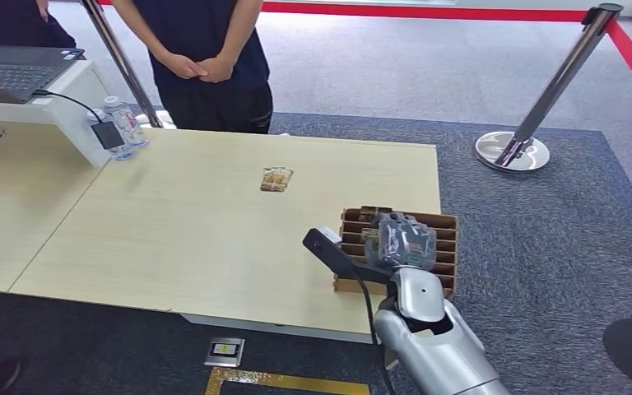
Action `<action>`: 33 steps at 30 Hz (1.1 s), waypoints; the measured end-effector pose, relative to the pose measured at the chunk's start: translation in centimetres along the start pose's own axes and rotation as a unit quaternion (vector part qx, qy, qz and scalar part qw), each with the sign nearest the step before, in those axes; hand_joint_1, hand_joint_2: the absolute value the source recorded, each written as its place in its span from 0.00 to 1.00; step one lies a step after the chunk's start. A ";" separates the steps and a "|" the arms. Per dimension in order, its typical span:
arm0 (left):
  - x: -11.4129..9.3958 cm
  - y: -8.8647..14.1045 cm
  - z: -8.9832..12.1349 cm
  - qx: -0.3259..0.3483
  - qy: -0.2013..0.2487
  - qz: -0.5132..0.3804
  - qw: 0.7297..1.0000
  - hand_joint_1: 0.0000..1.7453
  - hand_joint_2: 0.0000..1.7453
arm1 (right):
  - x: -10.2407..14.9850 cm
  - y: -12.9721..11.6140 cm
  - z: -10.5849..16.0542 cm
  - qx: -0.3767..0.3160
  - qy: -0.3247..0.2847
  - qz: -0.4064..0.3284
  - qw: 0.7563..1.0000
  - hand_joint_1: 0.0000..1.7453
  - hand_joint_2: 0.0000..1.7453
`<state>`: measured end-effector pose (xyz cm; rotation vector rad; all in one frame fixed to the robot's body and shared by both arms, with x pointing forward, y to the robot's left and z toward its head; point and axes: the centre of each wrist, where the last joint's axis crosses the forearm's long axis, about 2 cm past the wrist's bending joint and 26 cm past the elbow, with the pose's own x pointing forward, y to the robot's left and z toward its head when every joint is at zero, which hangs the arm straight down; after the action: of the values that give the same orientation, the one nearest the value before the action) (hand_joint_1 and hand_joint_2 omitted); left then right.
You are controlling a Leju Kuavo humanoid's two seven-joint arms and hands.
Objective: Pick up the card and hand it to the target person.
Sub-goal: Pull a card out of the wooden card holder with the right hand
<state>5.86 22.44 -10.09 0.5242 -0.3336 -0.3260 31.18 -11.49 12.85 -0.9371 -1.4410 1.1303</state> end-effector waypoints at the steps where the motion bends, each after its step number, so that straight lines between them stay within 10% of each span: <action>1: 0.0 0.0 0.0 0.000 0.000 0.000 1.000 0.00 1.00 | 0.0 0.0 0.0 0.001 0.000 0.000 1.000 0.47 1.00; 33: 0.0 0.0 0.0 -0.002 0.000 -0.004 1.000 0.00 1.00 | 0.1 0.3 -0.2 0.000 0.005 0.001 1.000 0.58 1.00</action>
<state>5.88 22.43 -10.09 0.5226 -0.3313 -0.3350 31.31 -11.26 12.62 -0.9431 -1.4327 1.1261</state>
